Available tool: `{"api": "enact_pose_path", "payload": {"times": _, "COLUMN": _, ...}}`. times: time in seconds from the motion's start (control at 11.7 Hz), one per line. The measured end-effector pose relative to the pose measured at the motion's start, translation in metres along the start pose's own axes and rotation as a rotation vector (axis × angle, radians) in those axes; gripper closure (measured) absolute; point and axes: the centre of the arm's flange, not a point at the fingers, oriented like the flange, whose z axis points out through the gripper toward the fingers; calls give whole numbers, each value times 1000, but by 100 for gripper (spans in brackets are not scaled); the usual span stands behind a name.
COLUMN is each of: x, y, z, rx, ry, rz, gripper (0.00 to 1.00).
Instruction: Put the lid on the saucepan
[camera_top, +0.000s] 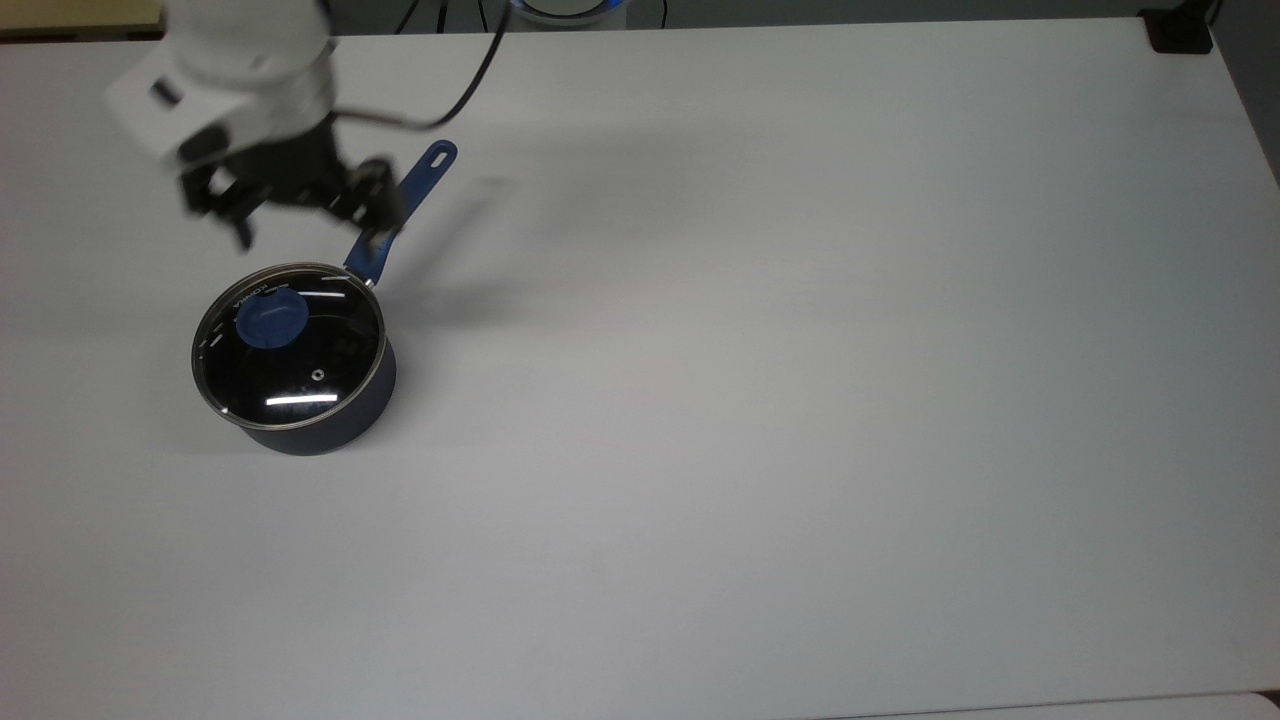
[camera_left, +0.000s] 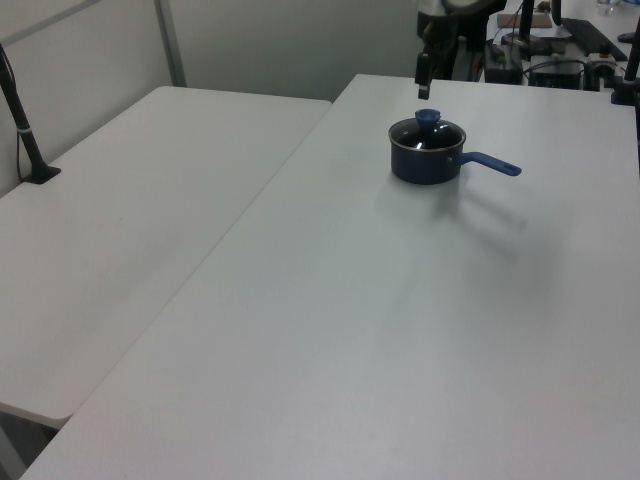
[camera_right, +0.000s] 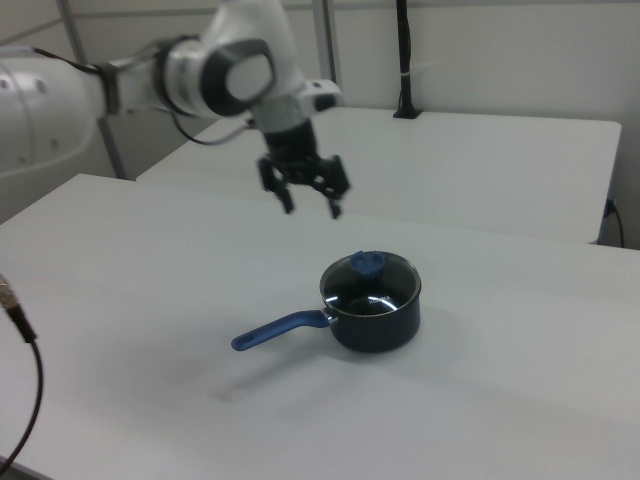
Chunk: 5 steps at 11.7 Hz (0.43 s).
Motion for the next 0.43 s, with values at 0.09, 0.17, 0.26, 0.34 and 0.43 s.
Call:
{"api": "enact_pose_path", "payload": {"times": 0.09, "x": -16, "y": -14, "z": -20, "rx": 28, "ry": -35, "rz": 11, "gripper": 0}}
{"api": "enact_pose_path", "payload": {"times": 0.17, "x": -30, "y": -24, "z": -38, "rx": 47, "ry": -66, "rz": 15, "gripper": 0}}
{"api": "enact_pose_path", "payload": {"times": 0.26, "x": -40, "y": -28, "z": -53, "rx": 59, "ry": -77, "rz": 26, "gripper": 0}}
{"api": "enact_pose_path", "payload": {"times": 0.34, "x": -47, "y": -28, "z": -64, "rx": 66, "ry": -73, "rz": 38, "gripper": 0}}
{"api": "enact_pose_path", "payload": {"times": 0.43, "x": -51, "y": -27, "z": -68, "rx": 69, "ry": -69, "rz": 48, "gripper": 0}}
